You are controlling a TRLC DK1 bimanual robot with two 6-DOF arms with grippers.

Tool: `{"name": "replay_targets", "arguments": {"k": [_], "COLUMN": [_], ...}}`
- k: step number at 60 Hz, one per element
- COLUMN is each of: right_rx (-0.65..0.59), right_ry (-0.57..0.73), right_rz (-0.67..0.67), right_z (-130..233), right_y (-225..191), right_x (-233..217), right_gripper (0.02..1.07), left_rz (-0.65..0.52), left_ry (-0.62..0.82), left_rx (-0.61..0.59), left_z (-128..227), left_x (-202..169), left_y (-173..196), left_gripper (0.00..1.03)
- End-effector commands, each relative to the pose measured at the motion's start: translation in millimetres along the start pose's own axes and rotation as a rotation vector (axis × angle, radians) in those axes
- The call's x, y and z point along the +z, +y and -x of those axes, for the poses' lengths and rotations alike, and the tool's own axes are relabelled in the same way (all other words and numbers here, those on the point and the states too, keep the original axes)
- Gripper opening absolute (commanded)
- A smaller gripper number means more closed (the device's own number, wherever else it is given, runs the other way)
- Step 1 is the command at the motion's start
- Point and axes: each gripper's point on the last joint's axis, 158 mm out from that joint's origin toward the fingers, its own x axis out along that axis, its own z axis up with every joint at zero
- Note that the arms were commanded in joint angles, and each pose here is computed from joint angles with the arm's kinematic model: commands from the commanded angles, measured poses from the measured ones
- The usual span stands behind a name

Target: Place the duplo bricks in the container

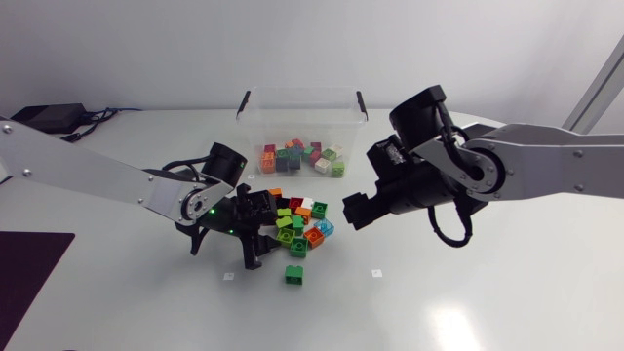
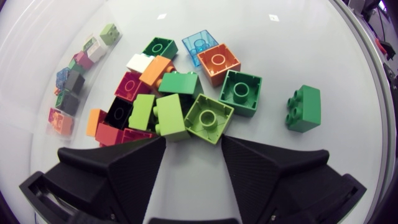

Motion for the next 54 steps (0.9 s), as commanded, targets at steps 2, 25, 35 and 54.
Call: {"name": "replay_targets", "arguments": {"k": [2, 25, 35, 54], "right_rx": [0.006, 0.022, 0.027, 0.019], "right_ry": [0.034, 0.049, 0.059, 0.053], "right_rz": [0.023, 0.050, 0.056, 0.060], "right_z": [-9, -13, -12, -7], "right_y": [2, 11, 14, 9], "right_x": [-14, -18, -24, -28], "right_gripper": [0.93, 0.93, 0.93, 0.93], "left_rz": [0.003, -0.025, 0.034, 0.296], "left_ry": [-0.016, -0.062, -0.032, 0.113], "left_rx": [-0.006, -0.026, -0.005, -0.031], "left_z": [8, 27, 9, 0], "left_x": [3, 9, 9, 9], "left_y": [-9, -24, -2, 3], "left_gripper": [0.60, 0.60, 0.60, 0.60]}}
